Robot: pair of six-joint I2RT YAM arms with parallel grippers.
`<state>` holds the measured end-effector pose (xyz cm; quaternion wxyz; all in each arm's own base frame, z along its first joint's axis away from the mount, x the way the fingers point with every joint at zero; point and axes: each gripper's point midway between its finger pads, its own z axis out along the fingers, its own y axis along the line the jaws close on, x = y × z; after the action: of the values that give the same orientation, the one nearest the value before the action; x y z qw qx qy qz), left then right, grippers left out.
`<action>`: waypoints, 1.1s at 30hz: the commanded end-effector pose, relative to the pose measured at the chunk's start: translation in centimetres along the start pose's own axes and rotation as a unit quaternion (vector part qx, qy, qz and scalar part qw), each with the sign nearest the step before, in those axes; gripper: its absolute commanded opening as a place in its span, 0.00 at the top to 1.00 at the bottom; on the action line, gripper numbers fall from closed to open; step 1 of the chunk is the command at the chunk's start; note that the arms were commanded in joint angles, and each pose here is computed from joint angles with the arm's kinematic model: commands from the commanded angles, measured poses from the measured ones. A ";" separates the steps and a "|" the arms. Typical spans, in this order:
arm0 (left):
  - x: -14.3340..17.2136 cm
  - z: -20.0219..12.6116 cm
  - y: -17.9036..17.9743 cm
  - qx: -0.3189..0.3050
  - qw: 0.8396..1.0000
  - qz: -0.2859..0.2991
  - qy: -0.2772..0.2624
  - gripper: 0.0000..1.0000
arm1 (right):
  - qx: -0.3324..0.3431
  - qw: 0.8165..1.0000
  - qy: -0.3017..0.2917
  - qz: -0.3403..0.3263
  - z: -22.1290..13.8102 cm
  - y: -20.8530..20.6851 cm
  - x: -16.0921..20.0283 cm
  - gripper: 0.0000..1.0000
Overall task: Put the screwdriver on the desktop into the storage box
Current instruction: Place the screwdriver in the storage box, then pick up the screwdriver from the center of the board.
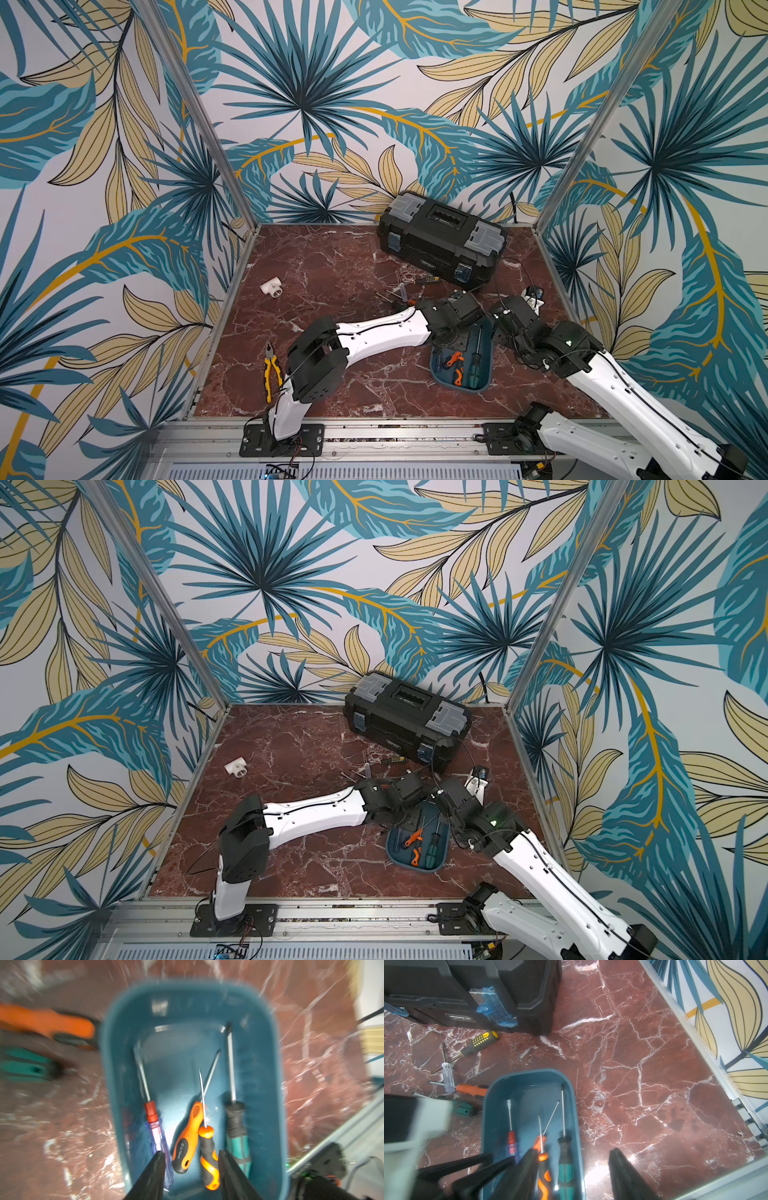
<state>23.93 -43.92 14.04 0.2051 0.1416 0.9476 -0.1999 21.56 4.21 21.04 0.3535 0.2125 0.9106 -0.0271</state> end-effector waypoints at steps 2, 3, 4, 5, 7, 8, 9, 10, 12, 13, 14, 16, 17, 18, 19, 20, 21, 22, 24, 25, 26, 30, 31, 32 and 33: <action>-4.4 -5.0 3.4 -0.012 0.991 -0.066 -0.117 0.54 | -0.021 1.000 0.005 -0.019 -0.3 1.4 -0.6 0.40; -4.7 -5.8 4.8 -0.017 0.987 -0.088 -0.133 0.54 | -0.029 0.999 0.013 -0.026 -0.1 2.1 -0.5 0.41; -5.0 -6.5 5.9 -0.019 0.984 -0.103 -0.144 0.54 | -0.038 0.999 0.020 -0.031 0.1 2.7 -0.4 0.41; -5.2 -7.2 7.3 -0.024 0.980 -0.119 -0.157 0.54 | -0.050 0.998 0.030 -0.037 0.4 3.7 -0.1 0.40; -5.4 -8.4 9.9 -0.031 0.972 -0.147 -0.178 0.54 | -0.080 0.994 0.050 -0.046 0.9 5.8 0.3 0.41; -5.3 -9.0 11.2 -0.033 0.968 -0.162 -0.190 0.54 | -0.100 0.991 0.064 -0.054 1.2 7.2 0.6 0.41; -5.2 -9.4 12.7 -0.036 0.962 -0.181 -0.201 0.54 | -0.119 0.988 0.079 -0.064 1.3 8.5 1.0 0.41; -4.9 -9.6 14.0 -0.038 0.957 -0.199 -0.210 0.53 | -0.132 0.984 0.093 -0.074 1.6 9.7 1.2 0.41; -4.4 -9.8 16.9 -0.042 0.941 -0.243 -0.230 0.52 | -0.169 0.972 0.127 -0.100 2.0 12.5 2.0 0.39; -4.1 -9.9 18.0 -0.044 0.935 -0.260 -0.236 0.52 | -0.182 0.967 0.141 -0.111 2.2 13.7 2.3 0.39; -3.8 -9.9 19.3 -0.047 0.930 -0.275 -0.238 0.51 | -0.191 0.962 0.154 -0.121 2.5 14.8 2.5 0.39; -3.3 -10.2 21.4 -0.060 0.921 -0.299 -0.242 0.49 | -0.205 0.953 0.172 -0.141 3.0 16.7 2.8 0.38; -3.0 -10.4 22.4 -0.068 0.918 -0.307 -0.243 0.49 | -0.210 0.949 0.179 -0.151 3.3 17.6 2.8 0.38; -2.8 -10.6 23.4 -0.076 0.913 -0.316 -0.245 0.49 | -0.214 0.946 0.185 -0.162 3.7 18.3 2.9 0.38; -2.6 -10.8 24.1 -0.081 0.910 -0.323 -0.247 0.48 | -0.218 0.942 0.188 -0.173 3.9 19.0 2.9 0.38; -2.4 -11.1 25.0 -0.088 0.905 -0.334 -0.249 0.46 | -0.223 0.938 0.192 -0.184 4.2 19.7 2.9 0.38; -2.2 -11.3 25.8 -0.093 0.900 -0.343 -0.252 0.45 | -0.226 0.934 0.196 -0.196 4.6 20.4 3.0 0.38; -2.0 -11.5 26.3 -0.095 0.897 -0.349 -0.254 0.45 | -0.230 0.930 0.196 -0.208 4.8 21.0 3.0 0.38; -1.3 -11.8 27.6 -0.103 0.887 -0.368 -0.259 0.42 | -0.236 0.923 0.194 -0.235 5.4 22.4 2.9 0.37; -1.0 -11.8 28.1 -0.106 0.883 -0.377 -0.259 0.42 | -0.238 0.919 0.194 -0.246 5.7 22.8 3.0 0.37; -0.6 -11.9 28.6 -0.109 0.878 -0.387 -0.260 0.42 | -0.242 0.916 0.193 -0.256 5.9 23.5 2.9 0.37; 0.9 -12.4 30.4 -0.125 0.860 -0.419 -0.263 0.40 | -0.246 0.902 0.199 -0.295 7.0 25.4 3.8 0.36; 1.3 -12.6 30.9 -0.132 0.854 -0.429 -0.263 0.40 | -0.242 0.899 0.200 -0.305 7.4 25.7 4.1 0.36; 1.9 -12.8 31.4 -0.141 0.848 -0.438 -0.263 0.40 | -0.239 0.898 0.201 -0.311 7.7 25.8 4.4 0.36; 2.3 -12.9 31.8 -0.146 0.843 -0.446 -0.263 0.40 | -0.237 0.895 0.203 -0.320 8.1 26.1 4.7 0.37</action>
<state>29.95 -11.96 14.78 0.3602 -0.3473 0.8460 -0.1842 34.48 27.35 15.69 0.1869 -0.1360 0.9634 0.1358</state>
